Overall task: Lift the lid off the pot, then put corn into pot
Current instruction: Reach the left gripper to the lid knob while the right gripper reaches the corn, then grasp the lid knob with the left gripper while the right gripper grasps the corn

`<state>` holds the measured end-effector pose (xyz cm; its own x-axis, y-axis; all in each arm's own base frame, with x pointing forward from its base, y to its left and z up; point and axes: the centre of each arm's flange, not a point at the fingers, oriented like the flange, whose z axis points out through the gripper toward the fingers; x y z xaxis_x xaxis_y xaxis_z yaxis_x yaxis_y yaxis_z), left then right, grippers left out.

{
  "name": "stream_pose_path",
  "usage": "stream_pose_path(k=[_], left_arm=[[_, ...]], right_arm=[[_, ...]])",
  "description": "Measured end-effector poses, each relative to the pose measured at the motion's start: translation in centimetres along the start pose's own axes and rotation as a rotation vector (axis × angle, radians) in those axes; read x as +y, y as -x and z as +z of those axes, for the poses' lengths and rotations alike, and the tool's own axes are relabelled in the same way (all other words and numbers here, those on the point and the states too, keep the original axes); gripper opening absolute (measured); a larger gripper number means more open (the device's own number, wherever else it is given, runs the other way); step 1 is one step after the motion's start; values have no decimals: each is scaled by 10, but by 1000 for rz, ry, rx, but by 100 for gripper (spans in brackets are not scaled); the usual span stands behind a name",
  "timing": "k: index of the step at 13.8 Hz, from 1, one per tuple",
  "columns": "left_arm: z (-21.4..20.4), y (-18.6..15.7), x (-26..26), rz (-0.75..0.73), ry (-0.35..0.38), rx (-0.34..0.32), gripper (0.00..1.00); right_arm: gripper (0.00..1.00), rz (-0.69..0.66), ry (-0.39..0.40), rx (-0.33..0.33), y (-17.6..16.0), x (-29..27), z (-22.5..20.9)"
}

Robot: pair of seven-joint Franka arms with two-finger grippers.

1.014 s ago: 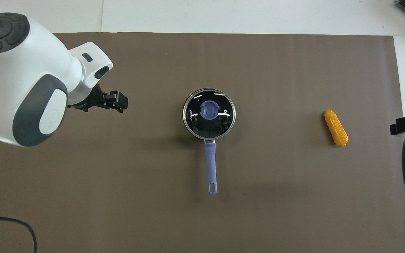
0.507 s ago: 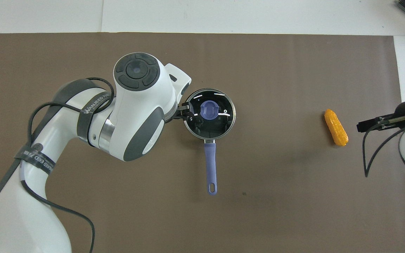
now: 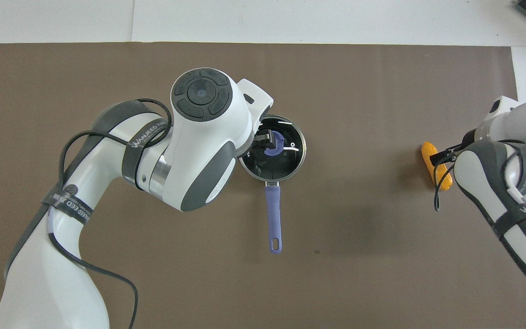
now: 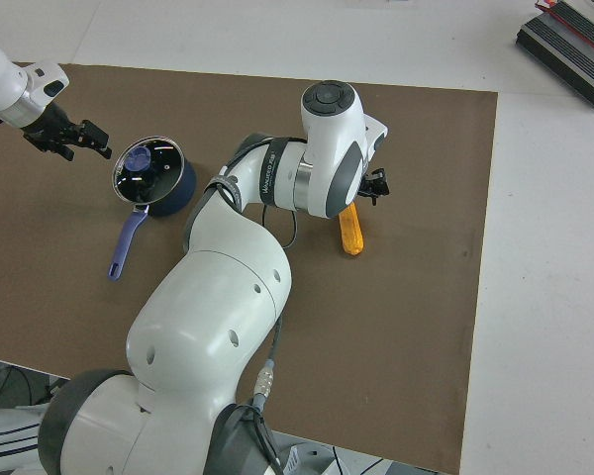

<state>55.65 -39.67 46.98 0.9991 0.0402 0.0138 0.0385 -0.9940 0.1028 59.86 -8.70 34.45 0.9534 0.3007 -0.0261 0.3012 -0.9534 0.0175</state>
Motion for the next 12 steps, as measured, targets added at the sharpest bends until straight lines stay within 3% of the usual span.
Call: stream_pose_path(k=[4,11,12], left_arm=[[0,1,18,32,58,56,100],[60,-4,37,48,60,43,100],[64,-7,39,47,63,44,100]], right_arm=[[100,-99,-13,-30,2,0,26],[100,-131,-18,-40,5,-3,47],[91,-132,-18,-40,5,-3,48]])
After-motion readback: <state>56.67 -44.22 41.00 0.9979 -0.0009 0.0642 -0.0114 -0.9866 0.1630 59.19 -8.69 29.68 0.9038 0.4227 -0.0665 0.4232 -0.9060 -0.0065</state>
